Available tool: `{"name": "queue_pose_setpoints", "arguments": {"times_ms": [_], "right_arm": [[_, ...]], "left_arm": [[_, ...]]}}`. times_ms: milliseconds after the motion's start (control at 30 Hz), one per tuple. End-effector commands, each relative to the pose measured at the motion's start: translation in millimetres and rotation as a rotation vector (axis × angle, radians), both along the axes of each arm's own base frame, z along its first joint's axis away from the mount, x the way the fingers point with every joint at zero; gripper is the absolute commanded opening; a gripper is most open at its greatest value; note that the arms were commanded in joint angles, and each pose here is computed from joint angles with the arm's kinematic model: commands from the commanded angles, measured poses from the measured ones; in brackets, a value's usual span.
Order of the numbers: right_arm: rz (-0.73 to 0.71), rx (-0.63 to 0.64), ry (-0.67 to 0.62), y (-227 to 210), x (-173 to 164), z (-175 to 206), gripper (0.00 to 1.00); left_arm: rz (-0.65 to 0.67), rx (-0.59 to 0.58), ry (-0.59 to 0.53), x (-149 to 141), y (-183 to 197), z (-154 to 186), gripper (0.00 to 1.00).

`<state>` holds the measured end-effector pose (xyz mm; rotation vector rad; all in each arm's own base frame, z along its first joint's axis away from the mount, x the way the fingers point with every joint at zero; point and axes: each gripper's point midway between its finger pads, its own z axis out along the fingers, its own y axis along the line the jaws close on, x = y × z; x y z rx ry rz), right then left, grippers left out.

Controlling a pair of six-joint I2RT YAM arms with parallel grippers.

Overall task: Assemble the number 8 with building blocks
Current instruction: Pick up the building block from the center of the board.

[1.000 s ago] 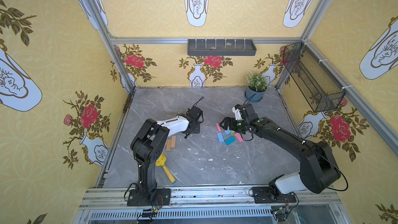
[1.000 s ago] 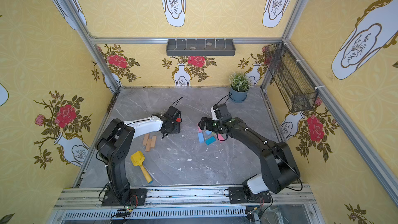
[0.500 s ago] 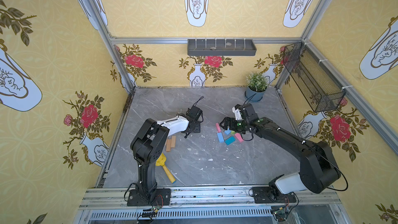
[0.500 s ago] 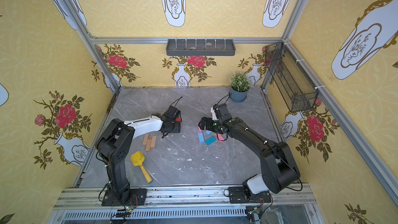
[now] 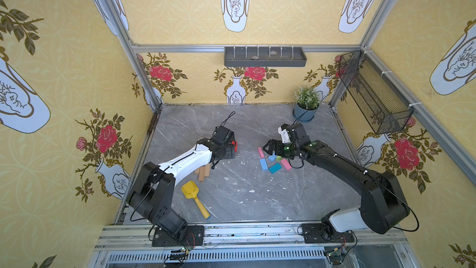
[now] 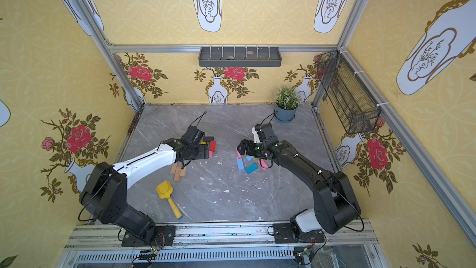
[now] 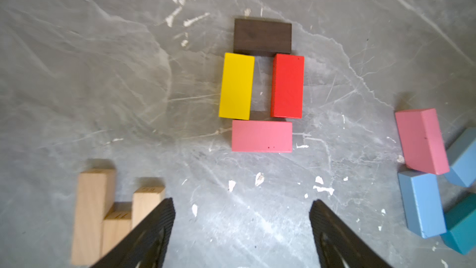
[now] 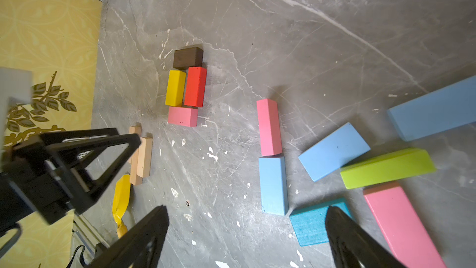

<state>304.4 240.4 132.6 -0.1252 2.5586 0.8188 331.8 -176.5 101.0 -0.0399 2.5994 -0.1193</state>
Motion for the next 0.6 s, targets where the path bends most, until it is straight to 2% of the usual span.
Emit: {"name": "queue_pose_setpoints", "arguments": {"times_ms": [0, 300, 567], "right_arm": [[0.019, 0.02, -0.054, 5.2, 5.8, 10.8, 0.98], [0.033, 0.027, -0.062, 5.3, 3.7, 9.5, 0.98], [0.042, 0.024, -0.059, 4.9, 1.4, 6.9, 0.98]], "left_arm": [[0.038, 0.066, 0.013, -18.0, 28.6, 1.6, 0.87], [0.179, 0.127, 0.054, -56.4, 103.8, -12.5, 0.89], [0.236, 0.128, 0.094, -44.9, 120.5, -33.2, 0.85]]}}
